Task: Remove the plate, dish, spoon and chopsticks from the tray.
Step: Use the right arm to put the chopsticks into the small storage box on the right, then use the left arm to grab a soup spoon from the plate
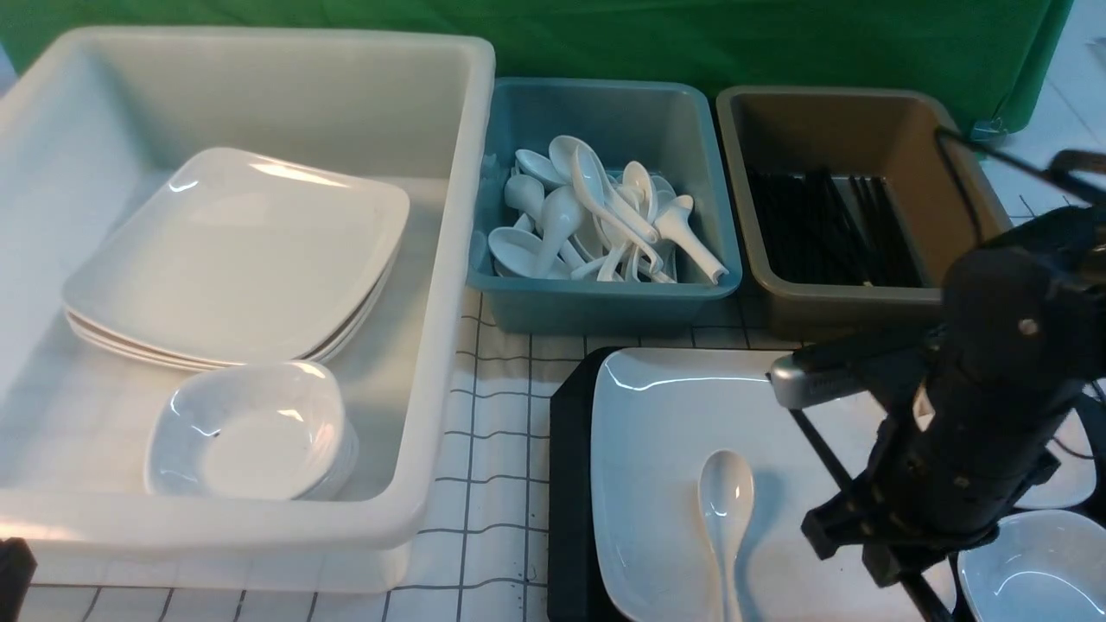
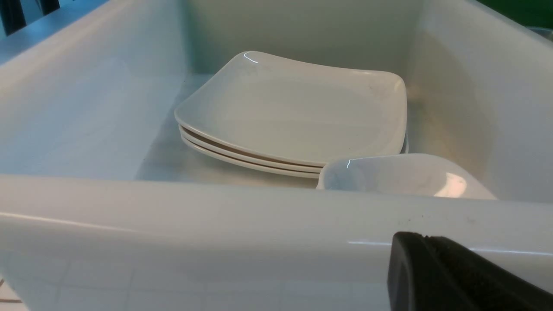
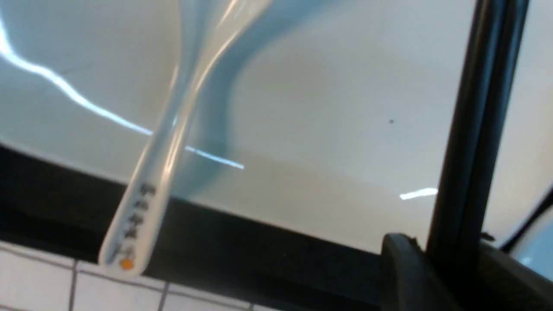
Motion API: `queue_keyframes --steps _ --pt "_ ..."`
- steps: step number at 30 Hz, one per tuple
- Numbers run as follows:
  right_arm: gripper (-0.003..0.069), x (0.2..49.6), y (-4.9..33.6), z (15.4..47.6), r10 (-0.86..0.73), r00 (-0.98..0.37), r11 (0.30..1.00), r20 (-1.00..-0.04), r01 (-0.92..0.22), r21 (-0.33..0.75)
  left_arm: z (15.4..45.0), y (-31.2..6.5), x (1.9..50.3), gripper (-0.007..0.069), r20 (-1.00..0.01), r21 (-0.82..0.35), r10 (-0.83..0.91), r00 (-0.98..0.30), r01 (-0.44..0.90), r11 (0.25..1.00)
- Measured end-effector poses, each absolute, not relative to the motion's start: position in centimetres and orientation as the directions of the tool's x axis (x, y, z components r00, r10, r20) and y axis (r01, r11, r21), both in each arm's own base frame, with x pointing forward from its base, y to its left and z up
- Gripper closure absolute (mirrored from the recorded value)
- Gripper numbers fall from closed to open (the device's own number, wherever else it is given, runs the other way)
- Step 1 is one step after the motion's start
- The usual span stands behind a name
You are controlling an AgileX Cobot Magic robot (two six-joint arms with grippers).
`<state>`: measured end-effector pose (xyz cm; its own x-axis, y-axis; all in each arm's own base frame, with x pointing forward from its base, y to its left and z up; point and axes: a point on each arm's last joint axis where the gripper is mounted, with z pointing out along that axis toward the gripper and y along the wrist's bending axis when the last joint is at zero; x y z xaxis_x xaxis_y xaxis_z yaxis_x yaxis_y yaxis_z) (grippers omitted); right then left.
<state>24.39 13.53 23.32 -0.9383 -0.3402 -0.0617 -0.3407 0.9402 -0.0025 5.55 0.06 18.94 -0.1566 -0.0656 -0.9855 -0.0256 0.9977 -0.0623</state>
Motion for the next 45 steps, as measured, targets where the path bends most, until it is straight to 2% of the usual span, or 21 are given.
queue_keyframes --steps 2,3,4,7,9,10,11,14,16,17,18,21,23,25,29,32,34,37,41,44,45 --pt "0.0493 24.3 13.3 24.8 -0.34 -0.933 0.939 -0.115 -0.343 0.005 18.9 0.1 5.6 0.0603 -0.985 -0.062 -0.066 -0.157 -0.026 0.998" --pt "0.0493 24.4 12.7 26.9 -0.325 -0.924 0.942 -0.203 -0.336 0.018 18.9 0.1 5.6 0.0603 -0.985 -0.062 -0.066 -0.157 -0.026 0.998" --pt "0.0493 24.5 12.5 27.4 -0.317 -0.921 0.944 -0.226 -0.33 0.021 18.9 0.1 5.6 0.0603 -0.985 -0.062 -0.066 -0.157 -0.026 0.998" --pt "0.0493 27.4 10.7 31.5 -0.2 -0.879 0.968 -0.434 -0.245 0.051 18.9 0.1 5.6 0.0603 -0.985 -0.062 -0.066 -0.157 -0.026 0.998" --pt "0.0493 29.6 9.7 33.0 -0.132 -0.839 0.979 -0.528 -0.195 0.064 18.9 0.1 5.6 0.0603 -0.985 -0.062 -0.066 -0.157 -0.026 0.998" --pt "0.0493 29.7 9.7 33.2 -0.131 -0.835 0.979 -0.534 -0.195 0.065 18.9 0.1 5.6 0.0603 -0.985 -0.062 -0.066 -0.157 -0.026 0.998" --pt "0.0493 31.5 9.0 33.9 -0.086 -0.798 0.984 -0.596 -0.162 0.075 18.9 0.1 5.6 0.0603 -0.985 -0.062 -0.066 -0.157 -0.026 0.998" --pt "0.0493 34.6 8.1 33.9 -0.031 -0.746 0.989 -0.665 -0.119 0.087 18.9 0.1 5.6 0.0603 -0.985 -0.062 -0.066 -0.157 -0.026 0.998" --pt "0.0493 38.3 7.6 33.2 0.01 -0.66 0.99 -0.751 -0.099 0.101 18.9 0.1 5.6 0.0603 -0.985 -0.062 -0.066 -0.157 -0.026 0.998" --pt "0.0493 38.7 7.5 32.8 0.013 -0.659 0.99 -0.752 -0.095 0.101 18.9 0.1 5.6 0.0603 -0.985 -0.062 -0.066 -0.157 -0.026 0.998" --pt "0.0493 40.7 7.4 31.6 0.03 -0.605 0.99 -0.795 -0.093 0.108 18.9 0.1 5.6 0.0603 -0.985 -0.062 -0.066 -0.157 -0.026 0.998" --pt "0.0493 43.7 7.6 28.5 0.049 -0.526 0.988 -0.849 -0.097 0.117 18.9 0.1 5.6 0.0603 -0.985 -0.062 -0.066 -0.157 -0.026 0.998" --pt "0.0493 44.5 7.7 27.3 0.05 -0.513 0.988 -0.857 -0.1 0.118 18.9 0.1 5.6 0.0603 -0.985 -0.062 -0.066 -0.157 -0.026 0.998" --pt "0.0485 46.0 8.0 24.3 0.05 -0.508 0.988 -0.86 -0.102 0.118 18.9 0.1 5.6 0.0603 -0.985 -0.062 -0.066 -0.157 -0.026 0.998" --pt "0.0425 46.8 8.1 20.2 0.048 -0.587 0.989 -0.808 -0.084 0.12 18.9 0.1 5.6 0.0603 -0.985 -0.062 -0.066 -0.157 -0.026 0.998" --pt "0.037 46.3 8.0 18.7 0.071 -0.679 0.99 -0.731 -0.044 0.136 18.9 0.1 5.6 0.0603 -0.985 -0.062 -0.066 -0.157 -0.026 0.998" --pt "0.0362 46.0 8.0 18.5 0.07 -0.708 0.99 -0.703 -0.035 0.134 18.9 0.1 5.6 0.0603 -0.985 -0.062 -0.066 -0.157 -0.026 0.998" --pt "0.0365 45.1 7.8 19.5 0.059 -0.76 0.992 -0.648 -0.026 0.121 18.9 0.1 5.6 0.0603 -0.985 -0.062 -0.066 -0.157 -0.026 0.998" --pt "0.0484 42.2 7.3 24.4 0.005 -0.808 0.996 -0.589 -0.051 0.079 18.9 0.1 5.6 0.0603 -0.985 -0.062 -0.066 -0.157 -0.026 0.998" --pt "0.0613 38.5 6.6 29.8 -0.047 -0.832 0.995 -0.553 -0.086 0.045 18.9 0.1 5.6 0.0603 -0.985 -0.062 -0.066 -0.157 -0.026 0.998" --pt "0.0629 37.0 6.4 31.3 -0.065 -0.843 0.995 -0.534 -0.098 0.035 18.9 0.1 5.6 0.0603 -0.985 -0.062 -0.066 -0.157 -0.026 0.998"
